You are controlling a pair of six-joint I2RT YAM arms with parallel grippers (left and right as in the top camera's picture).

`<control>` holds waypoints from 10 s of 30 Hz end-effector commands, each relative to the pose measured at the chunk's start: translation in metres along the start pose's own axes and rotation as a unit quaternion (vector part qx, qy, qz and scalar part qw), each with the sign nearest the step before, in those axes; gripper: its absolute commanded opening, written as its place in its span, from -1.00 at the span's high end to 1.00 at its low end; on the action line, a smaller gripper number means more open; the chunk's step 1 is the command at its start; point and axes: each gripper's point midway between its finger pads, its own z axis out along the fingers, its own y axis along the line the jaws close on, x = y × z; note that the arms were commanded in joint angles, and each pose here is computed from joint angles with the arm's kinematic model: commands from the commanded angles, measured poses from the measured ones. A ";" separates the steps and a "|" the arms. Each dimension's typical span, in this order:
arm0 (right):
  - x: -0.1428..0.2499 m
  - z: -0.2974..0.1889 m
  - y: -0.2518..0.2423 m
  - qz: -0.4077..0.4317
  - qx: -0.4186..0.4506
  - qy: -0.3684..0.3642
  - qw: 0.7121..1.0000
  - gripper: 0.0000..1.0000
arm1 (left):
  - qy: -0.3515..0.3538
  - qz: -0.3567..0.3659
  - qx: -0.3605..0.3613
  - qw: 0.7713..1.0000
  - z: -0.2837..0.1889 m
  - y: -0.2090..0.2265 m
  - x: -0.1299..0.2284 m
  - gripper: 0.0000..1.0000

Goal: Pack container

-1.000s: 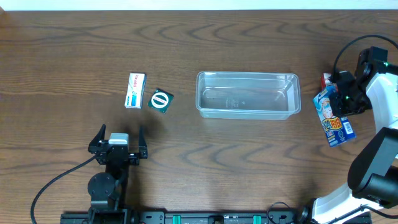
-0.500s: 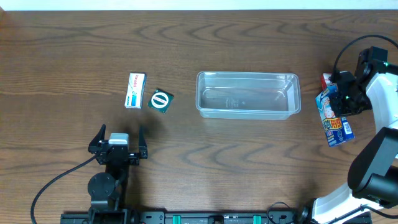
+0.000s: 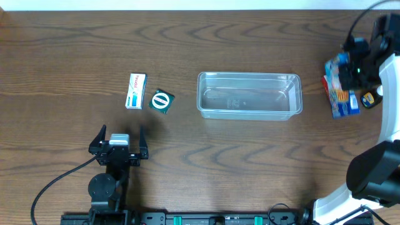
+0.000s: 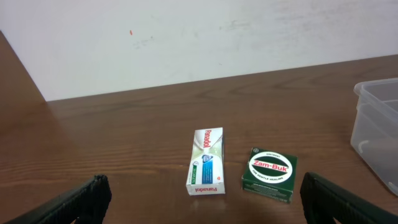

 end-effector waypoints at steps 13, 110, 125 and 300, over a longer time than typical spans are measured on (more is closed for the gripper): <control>-0.071 -0.066 0.127 -0.283 -0.037 -0.129 0.950 0.92 | 0.026 0.007 -0.011 1.000 0.001 0.003 0.016 -0.96; 0.048 0.058 0.216 -0.593 -0.156 0.023 0.789 0.47 | 0.026 0.007 -0.011 1.000 0.001 0.003 0.016 -0.96; 0.030 0.061 0.218 -0.572 -0.138 -0.005 0.809 0.22 | 0.026 0.007 -0.011 1.000 0.001 0.003 0.016 -0.96; -0.050 0.107 -0.041 -0.041 0.021 -0.181 0.982 -0.99 | 0.026 0.007 -0.011 1.000 0.001 0.003 0.016 -0.96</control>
